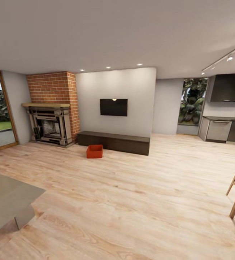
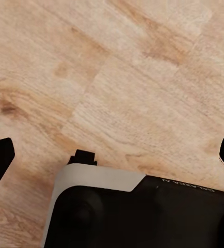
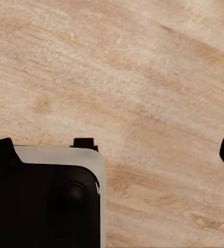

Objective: Move the two storage containers from the living room to the garage. In the garage, place one container on the floor and stack the other container on top of it (either order is fine).

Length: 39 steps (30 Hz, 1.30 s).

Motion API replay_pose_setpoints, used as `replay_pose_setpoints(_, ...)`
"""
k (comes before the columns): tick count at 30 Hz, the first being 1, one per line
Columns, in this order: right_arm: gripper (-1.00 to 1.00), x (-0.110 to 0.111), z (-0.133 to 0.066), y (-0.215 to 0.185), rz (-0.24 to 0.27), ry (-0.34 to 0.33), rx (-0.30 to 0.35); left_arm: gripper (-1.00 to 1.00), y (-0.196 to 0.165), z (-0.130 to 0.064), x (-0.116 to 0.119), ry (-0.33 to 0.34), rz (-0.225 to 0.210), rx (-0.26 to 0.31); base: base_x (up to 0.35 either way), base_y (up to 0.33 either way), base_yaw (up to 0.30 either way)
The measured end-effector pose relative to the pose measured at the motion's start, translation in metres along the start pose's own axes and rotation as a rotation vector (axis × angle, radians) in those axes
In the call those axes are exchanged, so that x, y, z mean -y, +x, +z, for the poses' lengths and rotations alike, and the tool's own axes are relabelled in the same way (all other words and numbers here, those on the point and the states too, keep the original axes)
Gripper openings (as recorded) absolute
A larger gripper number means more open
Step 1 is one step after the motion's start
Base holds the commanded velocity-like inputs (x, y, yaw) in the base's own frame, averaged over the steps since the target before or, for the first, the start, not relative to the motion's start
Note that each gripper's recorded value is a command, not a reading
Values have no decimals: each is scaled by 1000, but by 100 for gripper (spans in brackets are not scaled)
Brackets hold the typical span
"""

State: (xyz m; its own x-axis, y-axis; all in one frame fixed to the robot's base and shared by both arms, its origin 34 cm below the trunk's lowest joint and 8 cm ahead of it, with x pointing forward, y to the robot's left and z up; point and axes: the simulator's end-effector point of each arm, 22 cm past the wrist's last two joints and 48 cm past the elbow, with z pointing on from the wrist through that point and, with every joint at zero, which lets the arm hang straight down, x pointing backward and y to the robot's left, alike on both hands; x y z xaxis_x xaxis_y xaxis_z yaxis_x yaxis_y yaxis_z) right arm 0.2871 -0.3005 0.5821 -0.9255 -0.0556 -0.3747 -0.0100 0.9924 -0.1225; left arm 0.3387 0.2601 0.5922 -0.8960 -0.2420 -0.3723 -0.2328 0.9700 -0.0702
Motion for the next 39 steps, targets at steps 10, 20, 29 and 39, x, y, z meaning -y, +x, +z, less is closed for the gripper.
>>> replay_pose_setpoints(10, 100, 0, 0, 0, 0, 0, 0, 100, 0, 0, 0, 0, 0, 0, 323, 0, 0)
replay_pose_setpoints(20, 100, 0, 0, 0, 0, 0, 0, 100, 0, 0, 0, 1, 0, 0, 324, 0, 0)
replay_pose_setpoints(29, 100, 0, 0, 0, 0, 0, 0, 100, -1, 0, -1, -1, 0, 2, 323, 0, 0)
replay_pose_setpoints(39, 100, 0, 0, 1, 0, 0, -1, 100, -1, 0, -1, -1, 0, 2, 323, 0, 0)
